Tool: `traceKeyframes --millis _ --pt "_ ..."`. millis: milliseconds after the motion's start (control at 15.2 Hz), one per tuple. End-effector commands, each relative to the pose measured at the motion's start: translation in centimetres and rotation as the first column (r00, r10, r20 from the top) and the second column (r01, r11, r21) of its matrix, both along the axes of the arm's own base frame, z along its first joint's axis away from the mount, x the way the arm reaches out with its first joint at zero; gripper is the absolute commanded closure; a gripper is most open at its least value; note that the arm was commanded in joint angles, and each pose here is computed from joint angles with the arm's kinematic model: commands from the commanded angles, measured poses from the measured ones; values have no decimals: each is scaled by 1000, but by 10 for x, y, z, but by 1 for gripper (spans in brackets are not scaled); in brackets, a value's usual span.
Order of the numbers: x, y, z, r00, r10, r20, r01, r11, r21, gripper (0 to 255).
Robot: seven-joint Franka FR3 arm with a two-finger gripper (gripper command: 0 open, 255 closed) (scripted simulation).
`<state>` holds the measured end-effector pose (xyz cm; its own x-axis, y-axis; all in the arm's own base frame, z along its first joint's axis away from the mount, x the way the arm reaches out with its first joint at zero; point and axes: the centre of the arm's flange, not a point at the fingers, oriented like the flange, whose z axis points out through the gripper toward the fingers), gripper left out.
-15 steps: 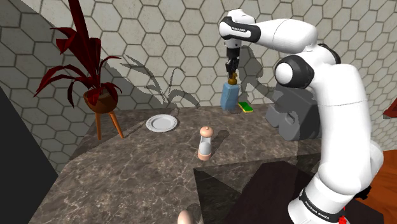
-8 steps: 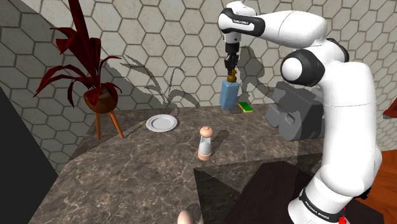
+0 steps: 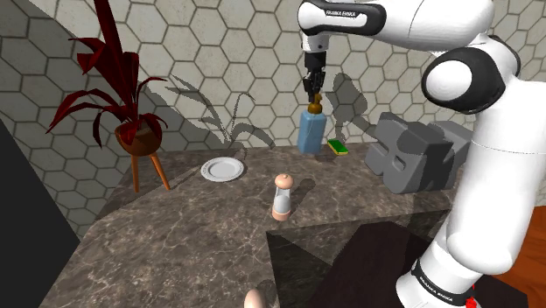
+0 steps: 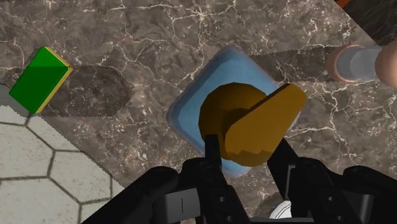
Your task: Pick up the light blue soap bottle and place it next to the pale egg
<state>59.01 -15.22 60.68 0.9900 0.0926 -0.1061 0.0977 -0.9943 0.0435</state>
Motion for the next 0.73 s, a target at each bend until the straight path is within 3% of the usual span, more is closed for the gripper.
traceKeyframes --millis 0,660 --pt "-7 23 9 1000 -1 1 1 1000 0 255" --pt "-47 142 50 1000 -1 1 1 1000 0 255"
